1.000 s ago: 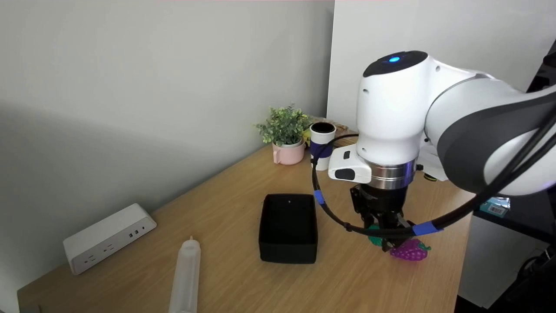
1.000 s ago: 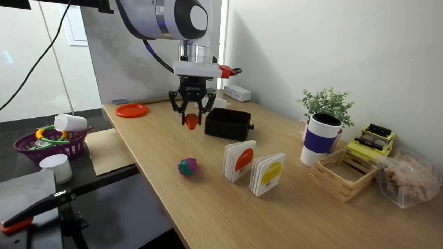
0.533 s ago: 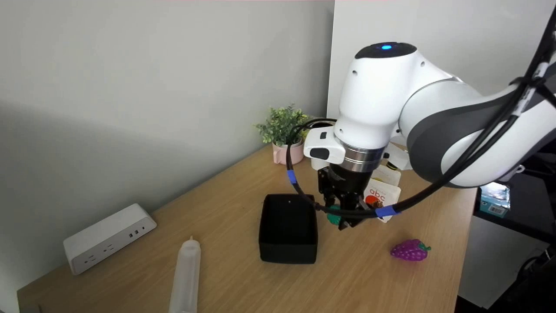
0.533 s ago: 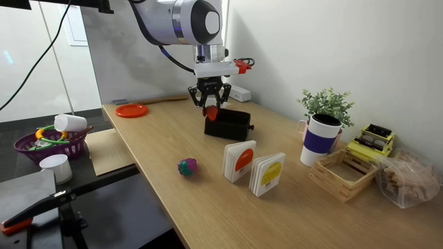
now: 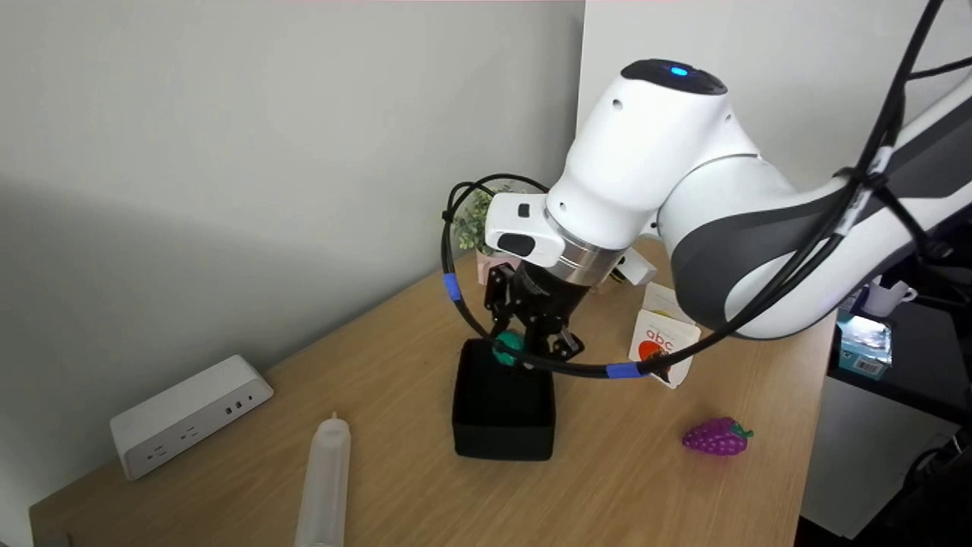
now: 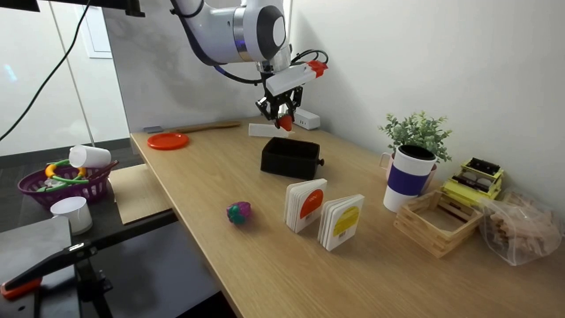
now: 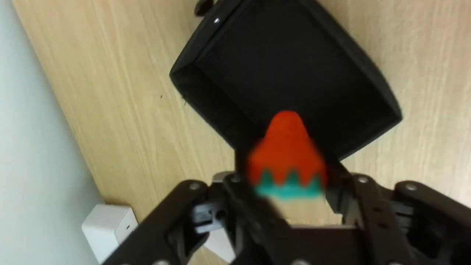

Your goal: Put the green and the purple objects in the black bowl

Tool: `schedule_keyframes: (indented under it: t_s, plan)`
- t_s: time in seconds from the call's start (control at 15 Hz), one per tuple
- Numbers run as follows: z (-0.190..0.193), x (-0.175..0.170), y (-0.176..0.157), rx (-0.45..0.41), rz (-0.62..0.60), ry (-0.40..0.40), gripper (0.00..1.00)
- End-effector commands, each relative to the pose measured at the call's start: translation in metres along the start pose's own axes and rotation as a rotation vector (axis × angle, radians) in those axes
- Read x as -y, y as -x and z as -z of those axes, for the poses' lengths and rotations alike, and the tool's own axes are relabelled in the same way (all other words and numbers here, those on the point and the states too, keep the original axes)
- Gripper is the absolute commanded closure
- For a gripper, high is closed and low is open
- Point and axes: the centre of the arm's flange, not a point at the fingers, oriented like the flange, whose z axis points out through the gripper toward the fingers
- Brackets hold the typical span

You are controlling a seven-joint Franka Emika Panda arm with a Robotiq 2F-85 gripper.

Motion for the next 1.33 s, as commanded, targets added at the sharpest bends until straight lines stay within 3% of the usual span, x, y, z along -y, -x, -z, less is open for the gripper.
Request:
schedule_keyframes:
  t_s: [0.0, 0.67, 1.27]
  plan:
    - [-0.037, -0.019, -0.015, -0.101, 0.099, 0.067, 0.76]
    - [-0.078, -0.033, -0.018, -0.144, 0.15, 0.089, 0.76]
    - [-0.071, -0.024, -0.009, -0.03, 0.048, 0.062, 0.76]
